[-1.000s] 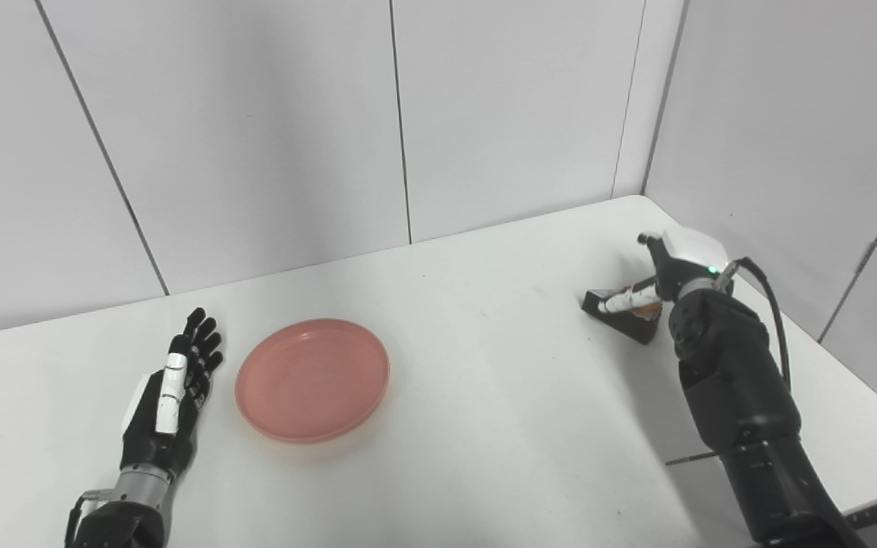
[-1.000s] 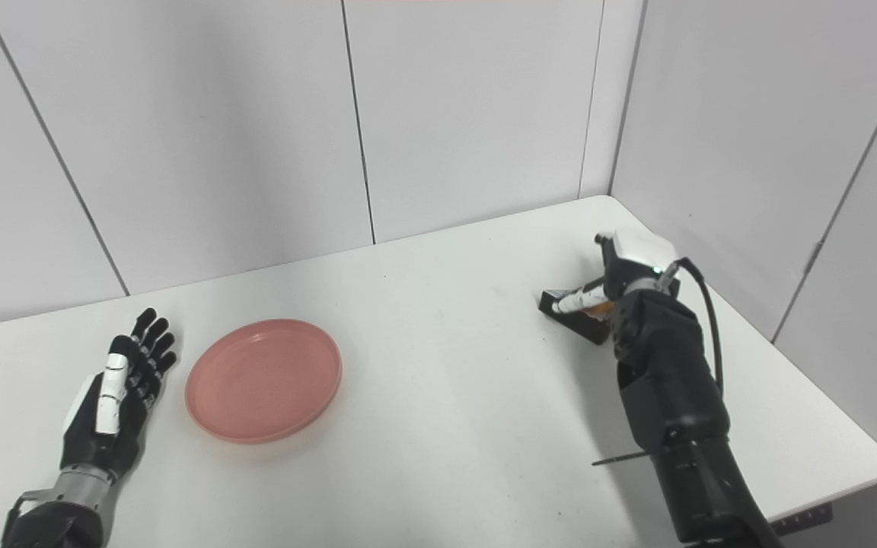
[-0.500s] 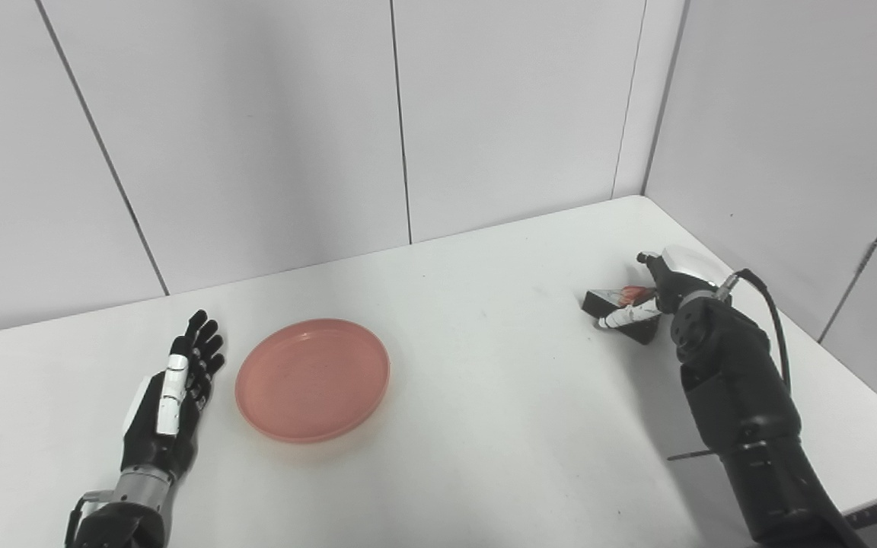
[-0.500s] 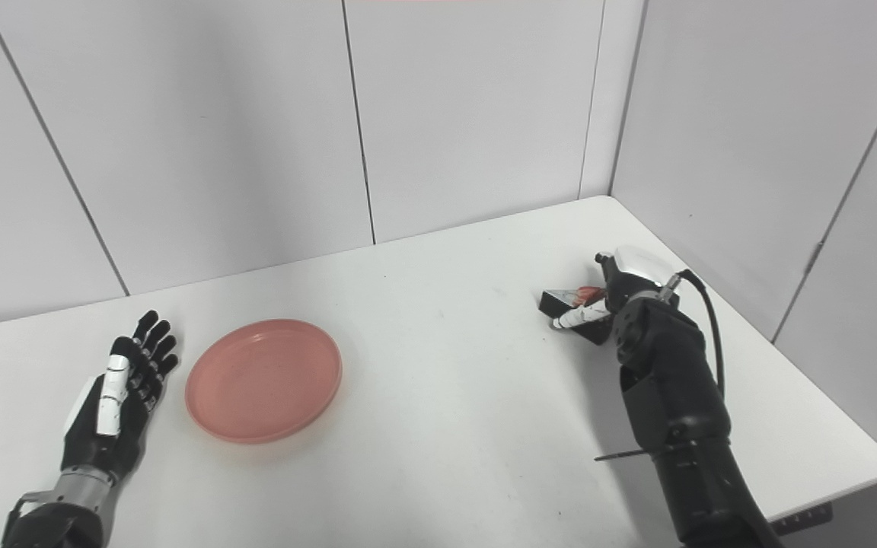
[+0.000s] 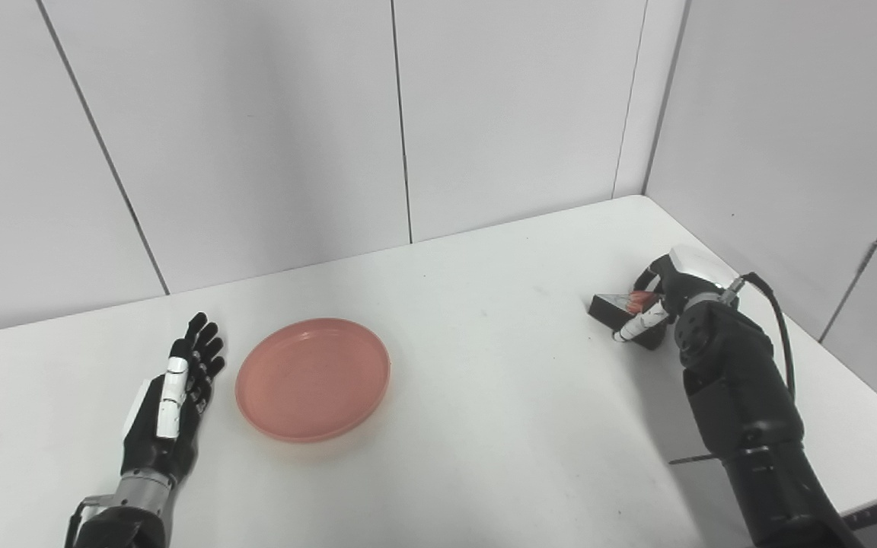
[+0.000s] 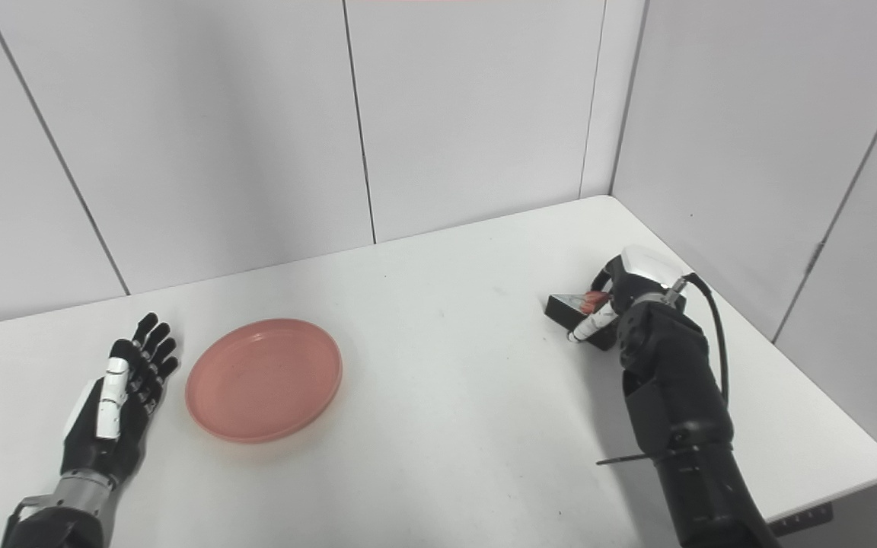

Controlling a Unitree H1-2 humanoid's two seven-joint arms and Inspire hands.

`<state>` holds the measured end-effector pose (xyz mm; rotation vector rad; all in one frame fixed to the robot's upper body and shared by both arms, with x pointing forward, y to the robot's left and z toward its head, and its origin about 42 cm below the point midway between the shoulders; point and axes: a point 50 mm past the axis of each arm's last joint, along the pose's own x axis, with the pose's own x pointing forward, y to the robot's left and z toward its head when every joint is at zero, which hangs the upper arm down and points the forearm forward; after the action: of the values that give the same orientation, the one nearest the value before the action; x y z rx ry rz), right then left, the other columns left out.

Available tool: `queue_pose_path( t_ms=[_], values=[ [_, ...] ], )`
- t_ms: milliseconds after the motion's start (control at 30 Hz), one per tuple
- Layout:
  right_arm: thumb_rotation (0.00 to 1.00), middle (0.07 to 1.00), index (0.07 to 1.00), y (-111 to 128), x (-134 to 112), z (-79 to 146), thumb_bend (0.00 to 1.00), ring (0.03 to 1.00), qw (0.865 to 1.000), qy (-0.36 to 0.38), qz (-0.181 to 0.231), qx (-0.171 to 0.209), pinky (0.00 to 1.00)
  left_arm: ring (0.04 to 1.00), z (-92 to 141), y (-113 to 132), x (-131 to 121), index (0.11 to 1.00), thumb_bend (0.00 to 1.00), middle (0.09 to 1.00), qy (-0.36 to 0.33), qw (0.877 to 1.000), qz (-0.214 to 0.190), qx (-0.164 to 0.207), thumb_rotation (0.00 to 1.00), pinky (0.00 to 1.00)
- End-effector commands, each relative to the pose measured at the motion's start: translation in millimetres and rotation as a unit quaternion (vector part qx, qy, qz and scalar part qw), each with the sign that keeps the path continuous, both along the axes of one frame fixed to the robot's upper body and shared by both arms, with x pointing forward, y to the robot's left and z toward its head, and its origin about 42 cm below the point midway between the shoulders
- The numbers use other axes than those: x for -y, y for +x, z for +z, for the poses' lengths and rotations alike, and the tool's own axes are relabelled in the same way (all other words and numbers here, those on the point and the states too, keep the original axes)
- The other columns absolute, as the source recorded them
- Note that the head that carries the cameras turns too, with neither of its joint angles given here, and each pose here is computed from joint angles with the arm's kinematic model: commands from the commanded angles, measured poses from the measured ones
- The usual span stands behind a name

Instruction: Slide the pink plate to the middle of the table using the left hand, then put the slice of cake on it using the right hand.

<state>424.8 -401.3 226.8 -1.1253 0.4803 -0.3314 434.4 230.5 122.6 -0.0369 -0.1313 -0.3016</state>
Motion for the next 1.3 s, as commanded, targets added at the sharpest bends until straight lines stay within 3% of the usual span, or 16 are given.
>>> queue_pose_path(
  t_ms=[0,233,367,567,700,967,1267],
  values=[
    [0.0,0.457,0.511,4,6,24,0.53,0.403,0.999,-0.03,-0.008,0.039,0.34,1.0,-6,-4,4,1.0,0.68,1.0,-0.005,1.0,0.0,-0.001,1.0,1.0],
    [0.0,0.487,0.477,3,7,35,0.53,0.43,0.998,-0.029,-0.005,0.057,0.38,1.0,-6,-5,14,1.0,0.7,1.0,-0.005,1.0,-0.009,-0.002,1.0,1.0],
    [0.0,0.456,0.522,-2,3,53,0.52,0.384,0.994,-0.014,0.004,0.109,0.32,1.0,-3,-9,20,1.0,0.68,1.0,0.002,1.0,-0.006,0.002,1.0,1.0],
    [0.0,0.429,0.537,-6,-6,75,0.52,0.364,0.988,-0.024,0.034,0.149,0.3,1.0,-2,-15,34,1.0,0.65,1.0,0.008,1.0,-0.006,0.001,1.0,1.0],
    [0.0,0.449,0.512,-7,-24,89,0.53,0.326,0.982,-0.028,0.063,0.177,0.26,1.0,-1,-17,43,1.0,0.64,1.0,0.011,1.0,-0.008,-0.004,1.0,1.0],
    [0.0,0.422,0.536,-10,-64,103,0.52,0.334,0.965,-0.005,0.132,0.224,0.26,1.0,-1,-19,61,1.0,0.63,1.0,0.012,1.0,-0.007,-0.002,1.0,1.0],
    [0.0,0.414,0.53,-8,-115,92,0.52,0.312,0.951,0.034,0.214,0.222,0.22,1.0,-2,-18,79,1.0,0.62,1.0,-0.001,1.0,0.004,0.004,1.0,1.0]
  ],
)
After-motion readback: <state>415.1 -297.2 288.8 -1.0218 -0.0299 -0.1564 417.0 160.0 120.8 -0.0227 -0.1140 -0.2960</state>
